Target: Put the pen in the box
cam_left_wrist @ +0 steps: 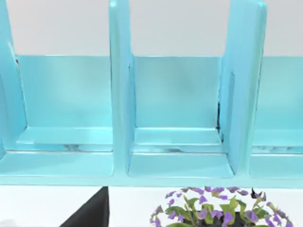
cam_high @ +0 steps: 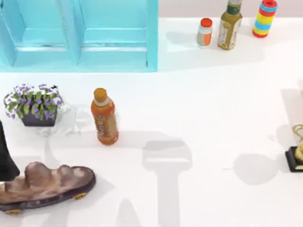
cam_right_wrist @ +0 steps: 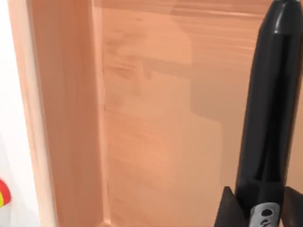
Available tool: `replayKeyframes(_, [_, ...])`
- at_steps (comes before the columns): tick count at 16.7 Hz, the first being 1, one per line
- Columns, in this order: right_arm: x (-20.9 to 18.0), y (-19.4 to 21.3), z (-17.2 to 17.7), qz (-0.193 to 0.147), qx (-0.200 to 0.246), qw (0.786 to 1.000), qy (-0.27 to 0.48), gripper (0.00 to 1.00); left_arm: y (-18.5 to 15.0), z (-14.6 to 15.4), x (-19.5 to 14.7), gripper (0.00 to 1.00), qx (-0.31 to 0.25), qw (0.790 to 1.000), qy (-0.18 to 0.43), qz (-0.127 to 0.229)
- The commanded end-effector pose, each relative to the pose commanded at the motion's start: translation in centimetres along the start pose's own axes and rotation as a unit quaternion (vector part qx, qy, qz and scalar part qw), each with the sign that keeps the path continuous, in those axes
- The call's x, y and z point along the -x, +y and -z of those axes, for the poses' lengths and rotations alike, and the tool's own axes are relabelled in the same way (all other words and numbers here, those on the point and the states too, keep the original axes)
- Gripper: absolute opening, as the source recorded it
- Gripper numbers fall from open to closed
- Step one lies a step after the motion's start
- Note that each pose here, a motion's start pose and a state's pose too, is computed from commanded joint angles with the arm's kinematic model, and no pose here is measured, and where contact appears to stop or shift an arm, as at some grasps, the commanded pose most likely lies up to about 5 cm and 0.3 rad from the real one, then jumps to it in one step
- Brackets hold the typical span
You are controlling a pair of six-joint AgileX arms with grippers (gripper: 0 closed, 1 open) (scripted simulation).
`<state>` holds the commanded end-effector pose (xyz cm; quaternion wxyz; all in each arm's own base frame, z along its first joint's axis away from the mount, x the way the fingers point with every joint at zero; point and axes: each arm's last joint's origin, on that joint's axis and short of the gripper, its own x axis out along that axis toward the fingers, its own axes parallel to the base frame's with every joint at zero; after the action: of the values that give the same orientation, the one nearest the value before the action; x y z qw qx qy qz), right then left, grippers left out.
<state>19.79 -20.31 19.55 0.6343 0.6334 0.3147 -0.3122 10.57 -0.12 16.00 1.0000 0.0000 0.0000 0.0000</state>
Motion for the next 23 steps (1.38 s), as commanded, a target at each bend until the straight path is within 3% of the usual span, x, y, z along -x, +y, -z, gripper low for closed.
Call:
replayKeyframes(8, [-4.0, -0.1, 2.2, -0.004, -0.002, 1.000, -0.002, 0.00, 0.0, 0.0, 0.0, 1.00, 0.000, 1.000, 0.000, 0.000])
replayKeyframes(15, [-4.4, -0.7, 2.1, -0.004, -0.005, 1.000, -0.011, 0.00, 0.0, 0.0, 0.0, 1.00, 0.000, 1.000, 0.000, 0.000])
replayKeyframes(23, [-4.4, -0.7, 2.1, -0.004, -0.005, 1.000, -0.011, 0.60, 0.0, 0.0, 0.0, 1.00, 0.000, 1.000, 0.000, 0.000])
